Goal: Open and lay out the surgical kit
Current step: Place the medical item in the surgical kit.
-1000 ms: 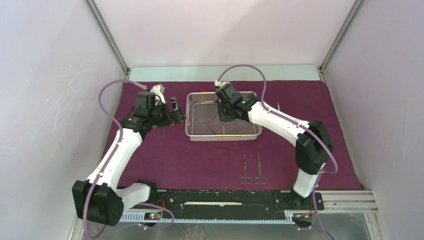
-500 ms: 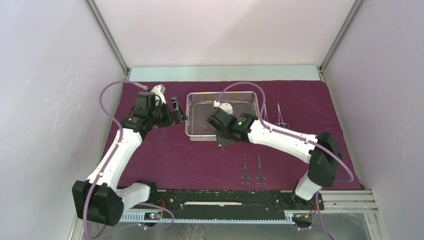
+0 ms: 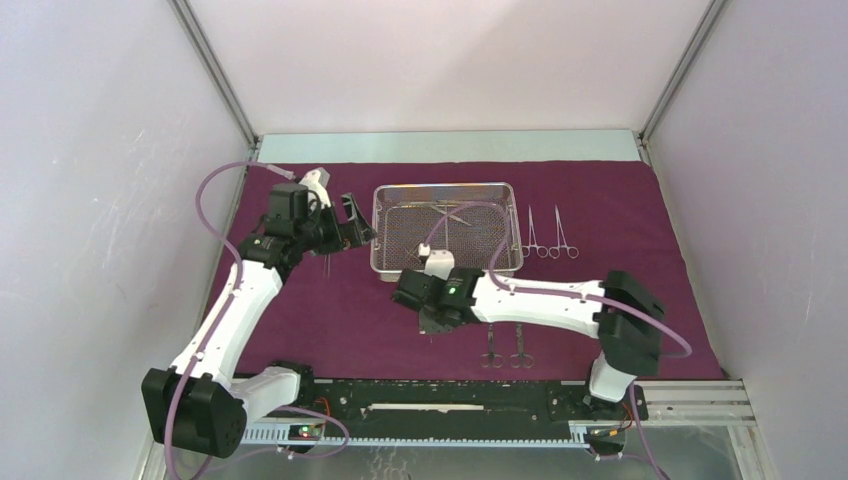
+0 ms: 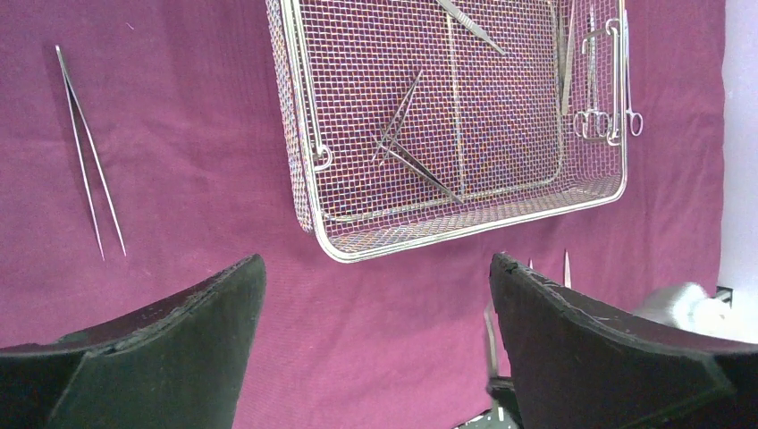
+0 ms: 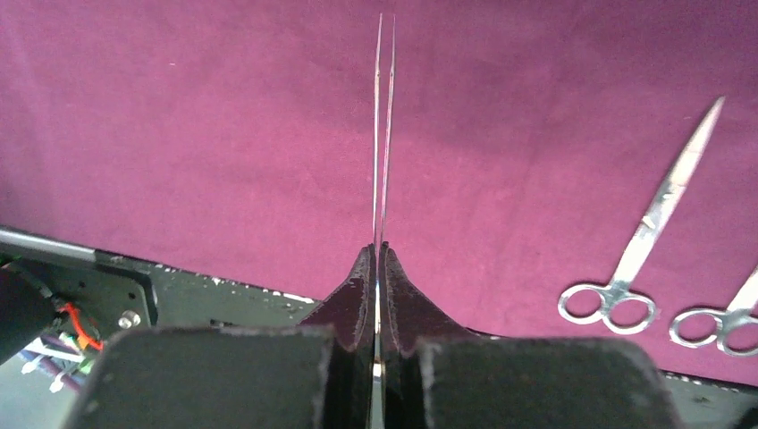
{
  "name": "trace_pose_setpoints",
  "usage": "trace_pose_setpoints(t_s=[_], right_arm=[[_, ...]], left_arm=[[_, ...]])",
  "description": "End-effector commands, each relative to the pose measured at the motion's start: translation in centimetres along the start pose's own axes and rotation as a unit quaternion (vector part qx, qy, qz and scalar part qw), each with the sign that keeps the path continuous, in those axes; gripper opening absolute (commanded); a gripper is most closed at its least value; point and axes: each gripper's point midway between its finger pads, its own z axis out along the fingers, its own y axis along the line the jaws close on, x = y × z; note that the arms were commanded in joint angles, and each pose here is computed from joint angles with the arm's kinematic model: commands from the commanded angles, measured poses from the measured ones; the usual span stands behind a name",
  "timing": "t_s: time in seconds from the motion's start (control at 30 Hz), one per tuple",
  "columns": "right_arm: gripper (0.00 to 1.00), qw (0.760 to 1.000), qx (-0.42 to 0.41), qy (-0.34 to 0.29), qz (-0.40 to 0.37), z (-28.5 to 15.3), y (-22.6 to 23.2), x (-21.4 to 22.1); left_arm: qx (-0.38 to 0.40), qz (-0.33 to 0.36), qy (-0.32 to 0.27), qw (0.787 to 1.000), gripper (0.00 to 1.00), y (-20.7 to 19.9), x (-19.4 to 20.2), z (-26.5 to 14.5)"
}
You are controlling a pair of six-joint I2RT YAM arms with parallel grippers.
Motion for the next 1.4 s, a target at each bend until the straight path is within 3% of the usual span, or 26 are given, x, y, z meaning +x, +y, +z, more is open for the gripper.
trace_pose_setpoints(t_s=[0.0,0.4,0.87,1.07,1.37], right_arm=[[0.00,0.999,-0.001,0.010,0.039,2.1,1.5,1.1],[0.00,0.997,0.026,0.046,0.058,5.7,0.8,3.4],[0.00,0.995,0.026,0.076,0.059,6.5,0.6,5.5],[0.22,0.995,0.024,0.075,0.057,6.3,0.7,5.5],[0.40,0.997,0.018,0.050,0.051,4.9,0.7,4.3]], left_arm=[[0.017,0.000,-0.010,1.000,1.00,-0.6,0.0,-0.3],[0.016,0.002,-0.011,1.000,1.00,-0.6,0.0,-0.3],[0.015,0.003,-0.012,1.000,1.00,-0.5,0.0,-0.3],[0.015,0.002,-0.011,1.000,1.00,-0.5,0.1,-0.3],[0.015,0.003,-0.012,1.000,1.00,-0.5,0.0,-0.4]])
